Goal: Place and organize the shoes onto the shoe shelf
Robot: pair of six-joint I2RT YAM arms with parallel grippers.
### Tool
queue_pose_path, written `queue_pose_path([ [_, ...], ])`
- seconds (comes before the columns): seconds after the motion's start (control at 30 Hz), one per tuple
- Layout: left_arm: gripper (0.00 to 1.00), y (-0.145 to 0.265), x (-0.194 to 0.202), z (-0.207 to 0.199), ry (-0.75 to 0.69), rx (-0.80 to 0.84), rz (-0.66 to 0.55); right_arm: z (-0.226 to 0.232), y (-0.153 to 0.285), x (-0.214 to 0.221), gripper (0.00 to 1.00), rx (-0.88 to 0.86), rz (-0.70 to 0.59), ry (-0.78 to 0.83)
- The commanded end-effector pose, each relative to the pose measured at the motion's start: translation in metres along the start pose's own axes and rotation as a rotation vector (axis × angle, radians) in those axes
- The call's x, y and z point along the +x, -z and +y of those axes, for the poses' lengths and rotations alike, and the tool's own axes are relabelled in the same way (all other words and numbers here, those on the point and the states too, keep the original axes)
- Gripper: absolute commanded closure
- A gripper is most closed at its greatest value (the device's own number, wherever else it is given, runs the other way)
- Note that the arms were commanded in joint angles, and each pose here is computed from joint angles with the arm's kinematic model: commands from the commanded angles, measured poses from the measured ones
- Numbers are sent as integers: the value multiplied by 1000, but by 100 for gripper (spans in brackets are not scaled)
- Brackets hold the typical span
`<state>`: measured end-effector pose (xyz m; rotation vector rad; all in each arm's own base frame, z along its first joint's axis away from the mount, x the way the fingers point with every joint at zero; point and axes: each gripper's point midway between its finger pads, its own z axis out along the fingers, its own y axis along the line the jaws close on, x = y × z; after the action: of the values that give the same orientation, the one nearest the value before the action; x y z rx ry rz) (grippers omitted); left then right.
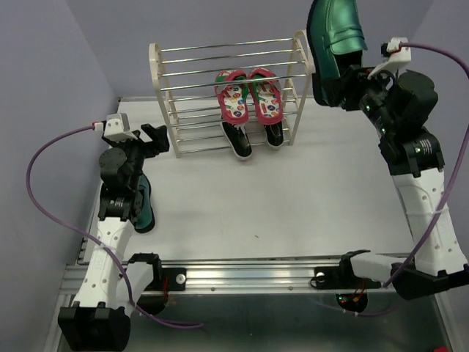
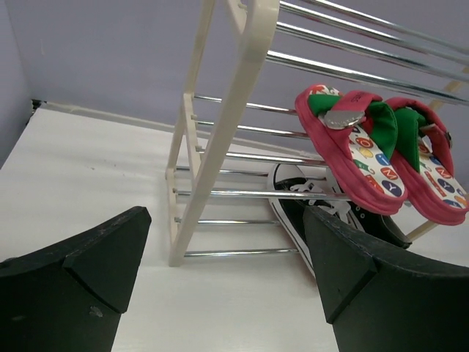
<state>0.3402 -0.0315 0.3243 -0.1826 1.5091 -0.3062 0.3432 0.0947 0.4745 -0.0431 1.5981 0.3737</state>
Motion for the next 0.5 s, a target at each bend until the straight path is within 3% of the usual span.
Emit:
queue_pose_path([
  [0.0,1,13,-29,-1,49,-30,-96,59,-22,-61,99,-305,-129,78],
  [0.03,1,15,-31,-2,60,-30,-99,66,-21,-80,99,-327,-152,79],
  [0.07,1,16,-31,7,77,-83,-102,65,-50,-63,99,-334,-84,53],
  [0.1,1,17,-31,8,114,-97,-103,69,-53,-81,99,-345,-121,53],
  [0.17,1,17,-27,19,173,-165,-97,65,-90,-64,99,-339,-72,26],
  [0.27,1,16,-10,28,246,-237,-35,66,-107,-78,96,-334,-93,8],
  [0.3,1,17,-8,35,261,-280,-29,62,-132,-61,95,-299,-57,-15],
  [0.47,1,25,11,54,326,-426,38,58,-158,-51,92,-239,-33,-51],
])
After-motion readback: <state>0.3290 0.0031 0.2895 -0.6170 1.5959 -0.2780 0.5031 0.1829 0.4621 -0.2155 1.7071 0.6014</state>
